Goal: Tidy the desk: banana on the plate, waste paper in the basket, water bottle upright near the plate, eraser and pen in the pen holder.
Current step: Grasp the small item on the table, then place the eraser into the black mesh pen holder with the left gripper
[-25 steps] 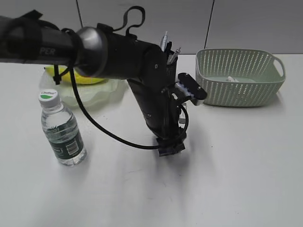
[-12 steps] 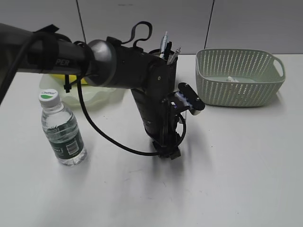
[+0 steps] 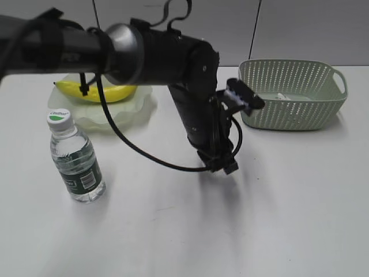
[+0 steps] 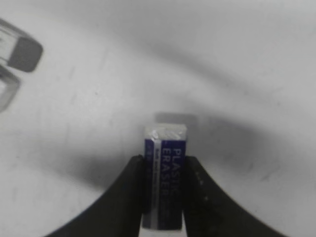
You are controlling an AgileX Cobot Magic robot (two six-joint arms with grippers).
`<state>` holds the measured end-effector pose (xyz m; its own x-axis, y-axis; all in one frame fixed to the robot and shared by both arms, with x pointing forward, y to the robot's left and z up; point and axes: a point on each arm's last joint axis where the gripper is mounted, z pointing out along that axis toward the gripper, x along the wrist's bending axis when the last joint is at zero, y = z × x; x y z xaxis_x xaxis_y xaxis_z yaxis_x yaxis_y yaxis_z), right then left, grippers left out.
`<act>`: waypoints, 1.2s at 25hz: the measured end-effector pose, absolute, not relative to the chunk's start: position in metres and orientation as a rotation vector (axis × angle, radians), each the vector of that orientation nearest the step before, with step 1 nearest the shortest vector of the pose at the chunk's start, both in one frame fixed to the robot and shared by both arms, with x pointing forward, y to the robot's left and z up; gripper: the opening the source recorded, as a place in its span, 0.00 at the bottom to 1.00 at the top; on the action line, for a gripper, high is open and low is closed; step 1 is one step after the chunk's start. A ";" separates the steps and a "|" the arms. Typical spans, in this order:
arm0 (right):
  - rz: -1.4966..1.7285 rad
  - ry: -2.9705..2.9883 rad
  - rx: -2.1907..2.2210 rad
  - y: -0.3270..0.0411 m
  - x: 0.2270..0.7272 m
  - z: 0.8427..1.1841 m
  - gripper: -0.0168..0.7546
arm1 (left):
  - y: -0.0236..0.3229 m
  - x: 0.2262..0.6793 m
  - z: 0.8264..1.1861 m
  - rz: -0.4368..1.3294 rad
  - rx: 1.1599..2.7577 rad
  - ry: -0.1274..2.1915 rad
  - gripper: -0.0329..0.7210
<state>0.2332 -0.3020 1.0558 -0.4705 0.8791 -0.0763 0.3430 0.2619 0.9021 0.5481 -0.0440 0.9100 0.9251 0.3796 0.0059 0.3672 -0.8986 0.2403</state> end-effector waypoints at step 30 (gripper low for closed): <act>1.173 1.947 1.103 -0.302 0.233 1.056 0.54 | 0.018 0.681 0.960 0.498 1.721 1.161 0.28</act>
<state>0.2332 -0.3020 1.0558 -0.4705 0.8791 -0.0763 0.3430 0.2619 0.9021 0.6808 0.0177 0.9601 0.4626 0.8699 -0.1712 0.4755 -0.0805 0.8760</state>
